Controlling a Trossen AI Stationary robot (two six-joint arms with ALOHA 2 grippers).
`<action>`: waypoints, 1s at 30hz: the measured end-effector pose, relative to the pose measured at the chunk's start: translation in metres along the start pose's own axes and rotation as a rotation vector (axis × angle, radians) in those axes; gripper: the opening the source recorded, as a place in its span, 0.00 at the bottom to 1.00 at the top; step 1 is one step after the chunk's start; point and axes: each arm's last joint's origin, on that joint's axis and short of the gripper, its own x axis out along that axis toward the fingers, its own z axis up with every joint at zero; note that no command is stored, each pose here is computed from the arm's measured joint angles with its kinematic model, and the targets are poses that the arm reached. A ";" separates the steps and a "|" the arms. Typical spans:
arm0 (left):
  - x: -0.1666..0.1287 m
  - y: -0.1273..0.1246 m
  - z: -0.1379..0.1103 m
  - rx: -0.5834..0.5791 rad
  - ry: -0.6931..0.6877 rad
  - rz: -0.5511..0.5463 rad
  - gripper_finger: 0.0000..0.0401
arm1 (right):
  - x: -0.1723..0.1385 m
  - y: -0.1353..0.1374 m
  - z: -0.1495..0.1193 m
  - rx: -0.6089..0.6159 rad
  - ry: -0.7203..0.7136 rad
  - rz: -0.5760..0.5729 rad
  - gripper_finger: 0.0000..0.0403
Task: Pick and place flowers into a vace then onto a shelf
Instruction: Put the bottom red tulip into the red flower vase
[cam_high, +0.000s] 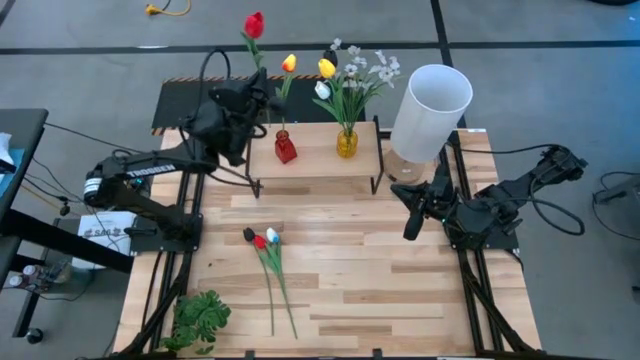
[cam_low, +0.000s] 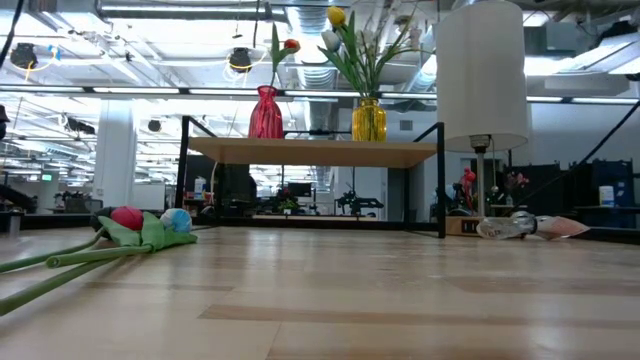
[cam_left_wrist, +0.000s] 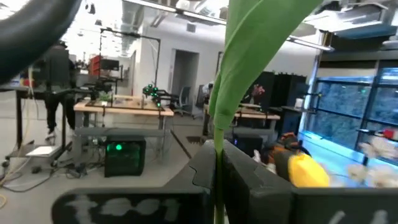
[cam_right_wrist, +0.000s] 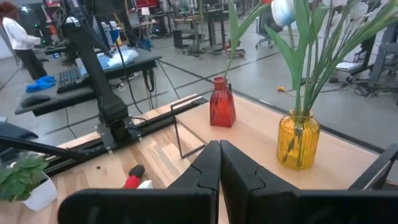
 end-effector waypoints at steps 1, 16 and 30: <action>-0.005 -0.003 0.000 -0.004 0.007 -0.003 0.00 | 0.000 0.000 0.000 0.000 0.000 0.000 0.00; -0.061 -0.071 -0.047 0.022 0.158 -0.212 0.00 | 0.000 0.001 0.001 0.011 -0.005 0.006 0.00; -0.103 -0.129 -0.115 -0.071 0.259 -0.381 0.00 | -0.009 0.007 -0.001 0.026 -0.005 0.056 0.00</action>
